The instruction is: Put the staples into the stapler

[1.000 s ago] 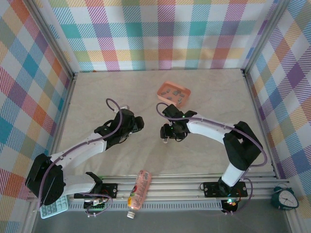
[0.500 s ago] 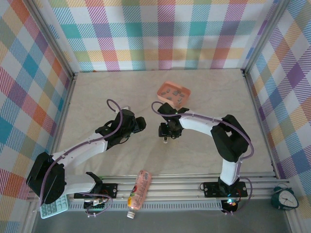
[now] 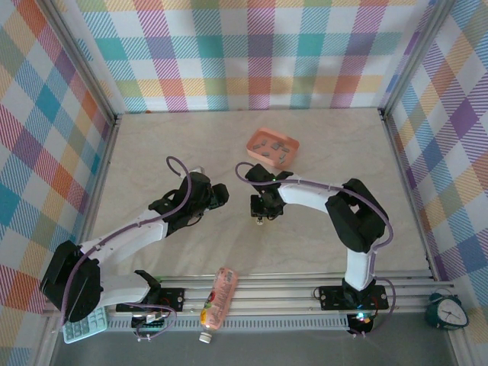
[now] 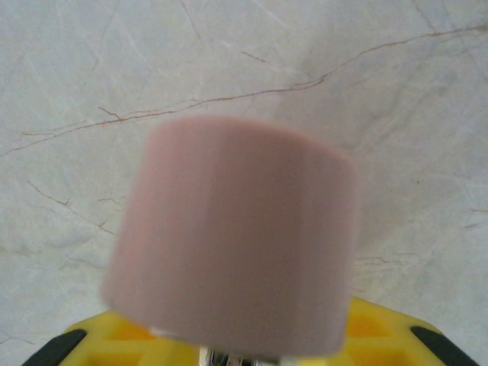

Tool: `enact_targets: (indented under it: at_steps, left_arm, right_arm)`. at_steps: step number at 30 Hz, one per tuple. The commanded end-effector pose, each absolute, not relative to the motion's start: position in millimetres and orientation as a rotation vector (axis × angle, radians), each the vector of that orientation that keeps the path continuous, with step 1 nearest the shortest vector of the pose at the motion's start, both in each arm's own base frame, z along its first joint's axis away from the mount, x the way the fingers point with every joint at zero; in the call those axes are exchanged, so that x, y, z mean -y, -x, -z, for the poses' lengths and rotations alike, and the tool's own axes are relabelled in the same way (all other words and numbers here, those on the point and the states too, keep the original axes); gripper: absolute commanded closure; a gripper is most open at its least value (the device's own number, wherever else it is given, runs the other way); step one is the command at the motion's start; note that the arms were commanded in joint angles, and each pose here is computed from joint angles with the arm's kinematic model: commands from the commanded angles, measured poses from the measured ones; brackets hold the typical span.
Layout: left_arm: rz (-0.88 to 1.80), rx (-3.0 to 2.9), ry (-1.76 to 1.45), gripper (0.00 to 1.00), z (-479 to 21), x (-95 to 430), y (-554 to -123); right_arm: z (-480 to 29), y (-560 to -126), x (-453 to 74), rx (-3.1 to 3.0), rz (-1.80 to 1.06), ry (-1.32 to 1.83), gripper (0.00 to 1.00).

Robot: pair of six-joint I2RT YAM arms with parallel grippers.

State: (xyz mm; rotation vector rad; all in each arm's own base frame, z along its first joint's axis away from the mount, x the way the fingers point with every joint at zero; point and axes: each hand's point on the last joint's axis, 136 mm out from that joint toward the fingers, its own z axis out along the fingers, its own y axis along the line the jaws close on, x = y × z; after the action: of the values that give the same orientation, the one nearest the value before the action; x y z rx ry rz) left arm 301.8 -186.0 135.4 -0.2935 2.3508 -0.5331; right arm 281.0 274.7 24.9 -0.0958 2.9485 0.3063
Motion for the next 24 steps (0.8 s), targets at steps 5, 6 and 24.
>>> enact_targets:
  at_steps: [5,6,24]
  left_arm:
    - [0.529,-2.329,0.306,0.25,-141,180,-301]
    - [0.529,-2.330,0.305,0.25,-141,180,-301]
    - [0.501,-2.364,0.294,0.25,-140,180,-301]
  right_arm:
    - [-25,-278,-235,-2.942,-0.185,0.077,0.71]
    - [-26,-278,-231,-2.940,-0.182,0.080,0.71]
    - [-26,-284,-180,-2.970,-0.218,0.239,0.70]
